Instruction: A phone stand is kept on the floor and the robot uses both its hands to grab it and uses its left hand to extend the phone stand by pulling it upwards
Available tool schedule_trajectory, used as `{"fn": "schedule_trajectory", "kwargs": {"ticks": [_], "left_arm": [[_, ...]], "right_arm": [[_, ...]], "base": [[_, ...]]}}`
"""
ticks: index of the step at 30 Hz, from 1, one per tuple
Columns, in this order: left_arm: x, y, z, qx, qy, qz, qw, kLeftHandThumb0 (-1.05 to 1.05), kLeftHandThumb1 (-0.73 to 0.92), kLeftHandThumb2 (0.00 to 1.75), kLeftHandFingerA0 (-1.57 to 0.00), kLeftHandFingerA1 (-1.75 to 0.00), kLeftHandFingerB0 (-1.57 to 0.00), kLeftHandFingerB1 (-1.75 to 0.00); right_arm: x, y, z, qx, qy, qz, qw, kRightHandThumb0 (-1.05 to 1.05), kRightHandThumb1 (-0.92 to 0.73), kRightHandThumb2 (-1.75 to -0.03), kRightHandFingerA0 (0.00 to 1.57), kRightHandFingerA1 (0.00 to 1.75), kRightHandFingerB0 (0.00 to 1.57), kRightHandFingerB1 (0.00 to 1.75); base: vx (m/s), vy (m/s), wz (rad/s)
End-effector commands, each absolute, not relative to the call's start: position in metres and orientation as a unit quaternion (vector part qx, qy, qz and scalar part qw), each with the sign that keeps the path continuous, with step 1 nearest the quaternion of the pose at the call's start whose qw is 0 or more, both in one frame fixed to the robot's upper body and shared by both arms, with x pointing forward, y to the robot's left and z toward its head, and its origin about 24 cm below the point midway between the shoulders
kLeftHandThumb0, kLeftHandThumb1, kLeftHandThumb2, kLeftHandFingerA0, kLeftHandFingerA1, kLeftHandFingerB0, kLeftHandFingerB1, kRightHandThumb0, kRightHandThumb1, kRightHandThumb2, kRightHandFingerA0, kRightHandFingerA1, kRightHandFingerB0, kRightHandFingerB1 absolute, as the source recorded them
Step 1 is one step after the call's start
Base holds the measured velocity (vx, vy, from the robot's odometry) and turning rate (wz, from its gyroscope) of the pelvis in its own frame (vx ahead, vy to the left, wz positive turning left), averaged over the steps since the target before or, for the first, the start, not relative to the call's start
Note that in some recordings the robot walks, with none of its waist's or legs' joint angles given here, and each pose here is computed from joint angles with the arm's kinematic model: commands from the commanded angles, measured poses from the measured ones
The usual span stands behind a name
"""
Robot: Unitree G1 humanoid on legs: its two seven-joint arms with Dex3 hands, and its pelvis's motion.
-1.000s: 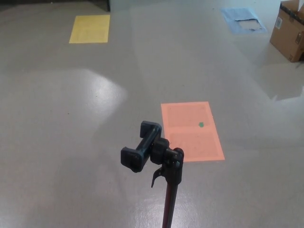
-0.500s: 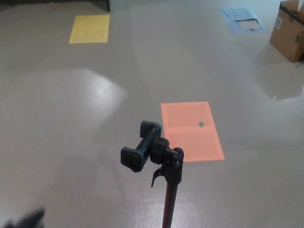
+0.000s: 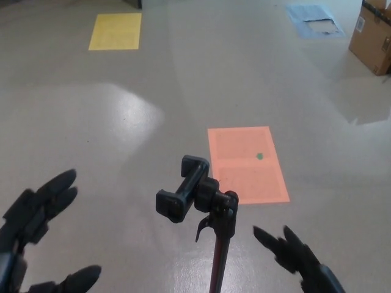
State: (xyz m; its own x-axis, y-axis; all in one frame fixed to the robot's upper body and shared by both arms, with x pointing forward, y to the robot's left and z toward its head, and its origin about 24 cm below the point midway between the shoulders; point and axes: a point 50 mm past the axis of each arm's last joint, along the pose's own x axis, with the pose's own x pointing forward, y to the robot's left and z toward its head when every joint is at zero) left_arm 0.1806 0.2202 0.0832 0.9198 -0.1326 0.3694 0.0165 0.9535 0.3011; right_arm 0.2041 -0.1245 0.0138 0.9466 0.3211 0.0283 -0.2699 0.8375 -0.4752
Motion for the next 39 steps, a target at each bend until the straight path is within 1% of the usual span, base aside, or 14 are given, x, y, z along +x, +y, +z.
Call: {"fn": "schedule_trajectory", "kwargs": {"ticks": [1,14,16,17,21,23,26,27,29,30,31,33,38,39], "left_arm": [[0.194,0.205,0.088,0.144,-0.183,-0.056,0.971,-0.77,0.51,0.57,-0.21,-0.28,-0.2,-0.3],[0.188,0.171,0.076,0.121,-0.167,-0.1,0.973,-0.81,0.52,0.57,-0.18,-0.28,-0.16,-0.27],[0.187,0.166,0.071,0.11,-0.16,-0.105,0.975,-0.37,0.15,0.83,0.0,-0.49,0.0,-0.47],[0.185,0.162,0.069,0.111,-0.159,-0.11,0.975,-0.37,0.17,0.84,0.0,-0.48,0.0,-0.47],[0.183,0.15,0.063,0.108,-0.161,-0.12,0.974,-0.37,0.18,0.85,0.0,-0.49,0.0,-0.48],[0.184,0.143,0.061,0.101,-0.159,-0.13,0.974,-0.37,0.19,0.86,0.0,-0.49,0.0,-0.48],[0.184,0.132,0.058,0.086,-0.153,-0.142,0.974,-0.37,0.18,0.84,0.0,-0.49,0.0,-0.48],[0.188,0.127,0.058,0.088,-0.154,-0.147,0.973,-0.37,0.18,0.85,0.0,-0.49,0.0,-0.48],[0.192,0.122,0.058,0.091,-0.157,-0.149,0.972,-0.37,0.19,0.85,0.0,-0.49,0.0,-0.48],[0.194,0.118,0.058,0.091,-0.157,-0.15,0.972,-0.37,0.18,0.85,0.0,-0.49,0.0,-0.48],[0.196,0.115,0.058,0.09,-0.16,-0.15,0.972,-0.79,0.54,0.58,-0.17,-0.28,-0.16,-0.28],[0.2,0.112,0.059,0.093,-0.166,-0.151,0.97,-0.83,0.48,0.64,-0.16,-0.32,-0.14,-0.31],[0.216,0.107,0.058,0.098,-0.169,-0.145,0.97,-0.77,0.53,0.58,-0.17,-0.32,-0.14,-0.28],[0.222,0.108,0.058,0.099,-0.156,-0.141,0.973,-0.37,0.18,0.85,0.0,-0.49,0.0,-0.48]], "right_arm": [[0.229,-0.113,0.011,-0.249,0.002,0.168,0.954,-0.93,-0.73,-0.63,0.0,0.0,0.0,0.0],[0.254,-0.11,-0.001,-0.244,0.037,0.145,0.958,-1.02,-0.6,-0.99,0.0,0.07,0.0,0.0],[0.259,-0.109,-0.002,-0.243,0.028,0.145,0.959,-0.98,-0.56,-0.94,0.0,0.1,0.0,0.0],[0.261,-0.106,-0.003,-0.236,0.033,0.144,0.96,-0.91,-0.73,-0.62,0.0,0.0,0.0,0.0],[0.263,-0.099,-0.006,-0.223,0.048,0.147,0.962,-1.01,-0.58,-0.96,0.0,0.09,0.0,0.0],[0.265,-0.095,-0.009,-0.219,0.056,0.148,0.963,-0.92,-0.72,-0.62,0.0,0.0,0.0,0.0],[0.265,-0.087,-0.015,-0.211,0.07,0.151,0.963,-1.05,-0.62,-1.02,0.0,0.15,0.0,0.1],[0.263,-0.082,-0.018,-0.183,0.077,0.154,0.968,-0.85,-0.67,-0.6,0.0,0.0,0.0,0.0],[0.261,-0.077,-0.022,-0.174,0.079,0.157,0.969,-0.87,-0.68,-0.61,0.0,0.0,0.0,0.0],[0.258,-0.074,-0.024,-0.182,0.075,0.163,0.967,-1.05,-0.62,-0.95,0.0,0.15,0.0,0.06],[0.255,-0.072,-0.026,-0.186,0.076,0.168,0.965,-0.76,-0.72,-0.62,0.0,0.0,0.0,0.0],[0.252,-0.068,-0.028,-0.181,0.084,0.178,0.964,-0.73,-0.74,-0.61,0.0,0.0,0.0,0.0],[0.243,-0.063,-0.033,-0.242,0.052,0.2,0.948,-0.95,-0.62,-0.95,0.0,0.3,0.0,0.24],[0.24,-0.063,-0.039,-0.202,0.081,0.189,0.958,-1.03,-0.65,-1.01,0.0,0.23,0.0,0.18]], "base": [[0.0,0.0,0.0],[0.0,0.0,0.0],[0.0,0.0,0.0],[0.0,0.0,0.0],[0.0,0.0,0.0],[0.0,0.0,0.0],[0.0,0.0,0.0],[0.0,0.0,0.0],[0.0,0.0,0.0],[0.0,0.0,0.0],[0.0,0.0,0.0],[0.0,0.0,0.0],[0.0,0.0,0.0],[0.0,0.0,0.0]]}}
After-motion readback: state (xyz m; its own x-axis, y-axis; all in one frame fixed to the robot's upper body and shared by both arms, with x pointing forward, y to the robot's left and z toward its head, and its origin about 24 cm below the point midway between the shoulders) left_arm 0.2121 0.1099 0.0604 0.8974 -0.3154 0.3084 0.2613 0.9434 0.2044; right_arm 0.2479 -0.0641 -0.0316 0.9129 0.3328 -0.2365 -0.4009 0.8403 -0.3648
